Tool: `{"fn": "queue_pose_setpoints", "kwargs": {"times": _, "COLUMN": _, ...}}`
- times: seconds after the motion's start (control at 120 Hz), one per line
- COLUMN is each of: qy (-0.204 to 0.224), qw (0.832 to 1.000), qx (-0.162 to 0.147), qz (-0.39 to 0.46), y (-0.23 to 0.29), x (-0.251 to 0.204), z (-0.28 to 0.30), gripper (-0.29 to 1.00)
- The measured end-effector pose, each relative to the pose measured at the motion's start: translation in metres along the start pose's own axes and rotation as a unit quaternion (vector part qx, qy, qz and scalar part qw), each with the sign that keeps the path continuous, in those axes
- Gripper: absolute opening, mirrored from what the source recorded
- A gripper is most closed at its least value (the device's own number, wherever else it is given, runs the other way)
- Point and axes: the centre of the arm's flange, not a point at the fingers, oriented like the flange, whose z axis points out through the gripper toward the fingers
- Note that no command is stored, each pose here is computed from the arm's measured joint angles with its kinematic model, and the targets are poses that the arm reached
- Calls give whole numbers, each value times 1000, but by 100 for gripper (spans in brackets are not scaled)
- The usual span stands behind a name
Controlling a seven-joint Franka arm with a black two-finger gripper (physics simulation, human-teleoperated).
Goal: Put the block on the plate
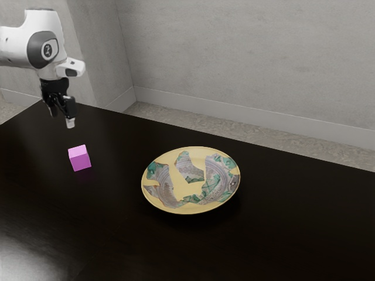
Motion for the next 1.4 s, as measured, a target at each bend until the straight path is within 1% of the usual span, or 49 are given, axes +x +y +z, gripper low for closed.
{"fn": "queue_pose_setpoints", "kwargs": {"times": 0.133, "qy": -3, "qw": 998, "qx": 5, "qz": 56, "y": -31, "x": 18, "z": 35, "gripper": 70}}
{"fn": "queue_pose_setpoints", "kwargs": {"times": 0.283, "qy": 14, "qw": 992, "qx": 5, "qz": 122, "y": -53, "x": 40, "z": 73, "gripper": 70}}
{"fn": "queue_pose_setpoints", "kwargs": {"times": 0.4, "qy": 19, "qw": 987, "qx": 7, "qz": 157, "y": -65, "x": 43, "z": 90, "gripper": 70}}
{"fn": "queue_pose_setpoints", "kwargs": {"times": 0.567, "qy": 22, "qw": 984, "qx": -2, "qz": 177, "y": -88, "x": 37, "z": 118, "gripper": 70}}
{"fn": "queue_pose_setpoints", "kwargs": {"times": 0.742, "qy": 31, "qw": 978, "qx": 4, "qz": 207, "y": -100, "x": 61, "z": 144, "gripper": 70}}
{"fn": "queue_pose_setpoints", "kwargs": {"times": 1.008, "qy": 35, "qw": 971, "qx": 7, "qz": 236, "y": -104, "x": 73, "z": 184, "gripper": 70}}
{"fn": "queue_pose_setpoints", "kwargs": {"times": 1.233, "qy": 46, "qw": 968, "qx": 16, "qz": 247, "y": -106, "x": 79, "z": 199, "gripper": 70}}
{"fn": "queue_pose_setpoints", "kwargs": {"times": 1.4, "qy": 57, "qw": 968, "qx": 16, "qz": 245, "y": -112, "x": 81, "z": 217, "gripper": 70}}
